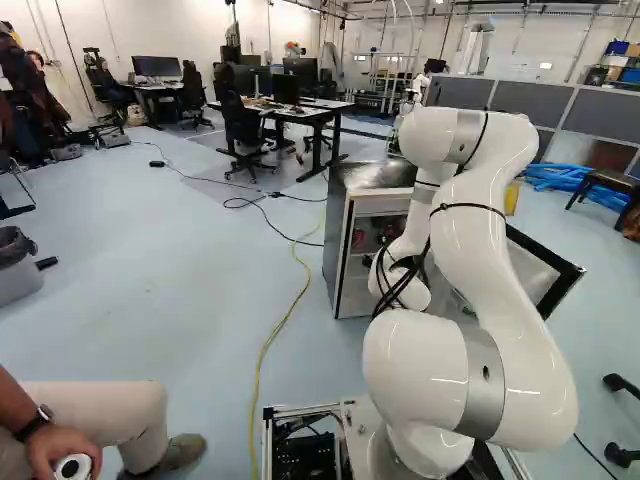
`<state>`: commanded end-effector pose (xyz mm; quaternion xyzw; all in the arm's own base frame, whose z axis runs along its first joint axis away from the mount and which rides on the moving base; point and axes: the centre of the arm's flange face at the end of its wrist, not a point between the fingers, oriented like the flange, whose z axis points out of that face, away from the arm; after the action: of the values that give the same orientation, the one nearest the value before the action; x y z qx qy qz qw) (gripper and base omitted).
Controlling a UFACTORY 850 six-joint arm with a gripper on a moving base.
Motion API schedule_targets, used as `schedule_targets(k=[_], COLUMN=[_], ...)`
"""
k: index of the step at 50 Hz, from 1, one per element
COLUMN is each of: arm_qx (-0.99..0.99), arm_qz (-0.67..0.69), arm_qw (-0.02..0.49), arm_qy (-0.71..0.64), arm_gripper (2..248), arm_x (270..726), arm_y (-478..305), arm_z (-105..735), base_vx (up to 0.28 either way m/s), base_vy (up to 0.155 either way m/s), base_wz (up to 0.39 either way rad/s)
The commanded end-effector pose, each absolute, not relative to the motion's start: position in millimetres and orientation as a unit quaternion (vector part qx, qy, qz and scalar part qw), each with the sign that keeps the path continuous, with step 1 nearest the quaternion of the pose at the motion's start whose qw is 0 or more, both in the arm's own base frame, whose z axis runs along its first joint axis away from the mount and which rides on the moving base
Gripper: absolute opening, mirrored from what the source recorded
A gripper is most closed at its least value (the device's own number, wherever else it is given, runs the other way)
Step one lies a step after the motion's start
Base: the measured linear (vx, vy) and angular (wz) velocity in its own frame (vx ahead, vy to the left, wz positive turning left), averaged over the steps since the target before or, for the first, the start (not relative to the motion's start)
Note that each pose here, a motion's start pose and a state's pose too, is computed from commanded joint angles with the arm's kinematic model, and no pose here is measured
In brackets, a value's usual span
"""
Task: Grab a drink from the fridge
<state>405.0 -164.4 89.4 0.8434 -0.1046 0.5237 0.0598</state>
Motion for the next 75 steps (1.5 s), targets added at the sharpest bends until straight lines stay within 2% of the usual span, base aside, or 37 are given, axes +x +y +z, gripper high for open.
schedule_targets(k=[75], arm_qx=[0.822], arm_qz=[0.568], arm_qw=[-0.003], arm_qy=[-0.037], arm_gripper=[247], arm_x=[436.1], arm_y=[-213.0], arm_z=[76.0], base_vx=[0.000], base_vy=[0.000], base_wz=[0.000])
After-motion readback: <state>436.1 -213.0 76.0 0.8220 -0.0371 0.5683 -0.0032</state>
